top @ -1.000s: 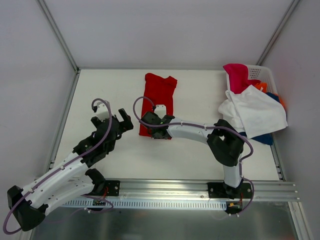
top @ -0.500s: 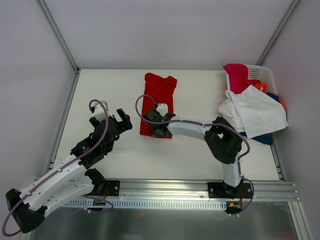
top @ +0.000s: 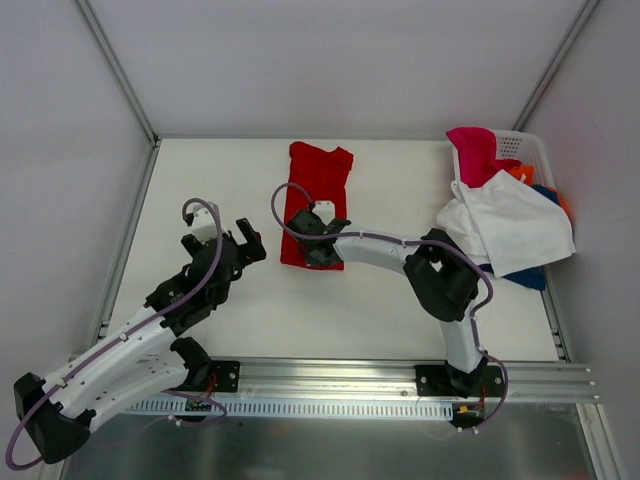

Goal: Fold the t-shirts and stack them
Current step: Fold the tshirt

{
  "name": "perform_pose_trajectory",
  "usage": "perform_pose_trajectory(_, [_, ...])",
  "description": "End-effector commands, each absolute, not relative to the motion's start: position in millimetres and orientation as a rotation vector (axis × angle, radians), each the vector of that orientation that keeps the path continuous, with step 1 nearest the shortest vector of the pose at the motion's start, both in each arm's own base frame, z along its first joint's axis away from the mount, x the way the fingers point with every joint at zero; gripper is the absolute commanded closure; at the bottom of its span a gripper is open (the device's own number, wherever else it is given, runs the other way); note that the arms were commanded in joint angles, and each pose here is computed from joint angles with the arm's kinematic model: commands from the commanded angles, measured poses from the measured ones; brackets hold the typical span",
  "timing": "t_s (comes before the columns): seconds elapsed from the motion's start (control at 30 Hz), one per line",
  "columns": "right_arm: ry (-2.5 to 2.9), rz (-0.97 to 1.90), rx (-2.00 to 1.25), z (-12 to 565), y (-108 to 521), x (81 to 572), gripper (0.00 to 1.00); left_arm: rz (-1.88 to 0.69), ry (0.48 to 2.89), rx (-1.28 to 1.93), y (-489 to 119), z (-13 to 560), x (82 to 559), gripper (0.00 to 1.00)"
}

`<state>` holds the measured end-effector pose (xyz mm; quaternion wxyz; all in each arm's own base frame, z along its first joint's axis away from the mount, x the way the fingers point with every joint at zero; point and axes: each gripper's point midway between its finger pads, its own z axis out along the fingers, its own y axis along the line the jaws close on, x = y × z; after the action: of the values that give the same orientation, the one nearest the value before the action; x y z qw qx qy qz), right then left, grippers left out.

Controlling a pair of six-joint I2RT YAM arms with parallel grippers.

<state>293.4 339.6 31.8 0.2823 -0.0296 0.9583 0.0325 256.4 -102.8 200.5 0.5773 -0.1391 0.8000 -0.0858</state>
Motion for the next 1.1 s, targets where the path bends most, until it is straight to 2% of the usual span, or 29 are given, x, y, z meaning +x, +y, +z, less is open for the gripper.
perform_pose_trajectory(0.0, [2.525,0.143,-0.107,50.4,356.4,311.6,0.99,-0.197,1.872,-0.324,-105.5,199.1,259.0,0.01])
perform_pose_trajectory(0.47, [2.509,0.171,-0.146,60.7,376.3,351.9,0.99,-0.176,1.875,-0.323,-103.8,195.1,260.0,0.01])
perform_pose_trajectory(0.67, [2.485,0.165,-0.13,68.7,369.9,385.8,0.99,-0.166,1.872,-0.317,-100.4,193.4,257.7,0.01])
perform_pose_trajectory(0.73, [2.458,0.187,-0.124,82.6,373.5,398.9,0.96,-0.173,1.867,-0.318,-99.5,193.9,256.4,0.01])
perform_pose_trajectory(0.8, [2.446,0.164,-0.136,85.8,367.8,411.5,0.84,-0.18,1.867,-0.317,-99.2,192.9,255.1,0.01])
perform_pose_trajectory(0.83, [2.42,0.175,-0.135,96.9,370.6,419.5,0.73,-0.184,1.869,-0.314,-99.6,192.1,254.5,0.01])
perform_pose_trajectory(0.87, [2.405,0.17,-0.134,101.6,369.1,426.1,0.59,-0.18,1.872,-0.312,-99.3,190.5,254.2,0.01])
perform_pose_trajectory(0.9, [2.393,0.144,-0.137,102.6,362.5,435.8,0.23,-0.181,1.873,-0.31,-99.3,190.1,253.9,0.01])
perform_pose_trajectory(0.97, [2.347,0.14,-0.124,119.7,357.4,454.3,0.01,-0.175,1.878,-0.306,-99.0,187.5,253.4,0.01])
perform_pose_trajectory(1.07, [2.31,0.11,-0.133,143.6,344.5,470.3,0.01,-0.153,1.889,-0.302,-99.4,184.0,255.5,0.01])
